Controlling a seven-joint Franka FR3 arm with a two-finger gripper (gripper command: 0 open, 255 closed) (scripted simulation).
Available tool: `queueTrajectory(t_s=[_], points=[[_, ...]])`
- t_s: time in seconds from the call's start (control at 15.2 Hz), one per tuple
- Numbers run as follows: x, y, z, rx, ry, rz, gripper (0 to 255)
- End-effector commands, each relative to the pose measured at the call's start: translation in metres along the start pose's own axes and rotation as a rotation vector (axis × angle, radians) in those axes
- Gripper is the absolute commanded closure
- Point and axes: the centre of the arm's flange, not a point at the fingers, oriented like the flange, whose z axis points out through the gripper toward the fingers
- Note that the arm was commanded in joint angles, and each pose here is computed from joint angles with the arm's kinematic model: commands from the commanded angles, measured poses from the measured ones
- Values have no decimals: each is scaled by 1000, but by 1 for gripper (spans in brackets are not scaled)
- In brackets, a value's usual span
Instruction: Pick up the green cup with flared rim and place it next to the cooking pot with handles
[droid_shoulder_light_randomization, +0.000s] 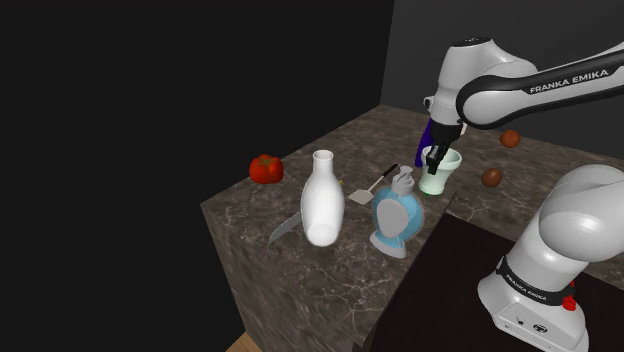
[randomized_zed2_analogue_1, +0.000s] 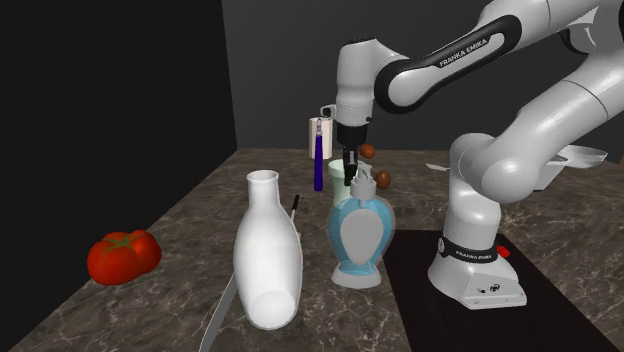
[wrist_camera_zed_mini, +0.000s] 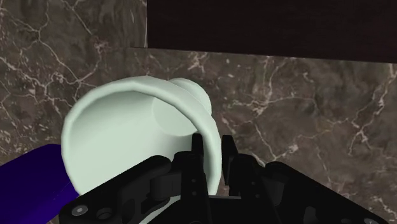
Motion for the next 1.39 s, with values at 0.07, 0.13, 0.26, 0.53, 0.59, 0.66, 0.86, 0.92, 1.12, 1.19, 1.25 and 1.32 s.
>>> queueTrajectory(t_s=[0.07, 0.13, 0.26, 0.53, 0.59, 0.66, 0.86, 0.92, 1.12, 1.19, 1.25, 1.32], points=[[0, 1, -4, 1, -3, 0, 255], [0, 2, -10, 1, -3, 0, 255], [0, 3, -20, 1, -3, 0, 255], [0, 6, -41, 1, -3, 0, 255], [0, 7, -46, 1, -3, 0, 255], [0, 8, -52, 1, -3, 0, 255], [0, 10, -67, 1, -3, 0, 255], [0, 11, -72, 1, -3, 0, 255], [0, 13, -88, 1, -3, 0, 255], [0, 14, -93, 1, -3, 0, 255], [1, 14, -99, 1, -3, 0, 255], [1, 15, -104, 1, -3, 0, 255]])
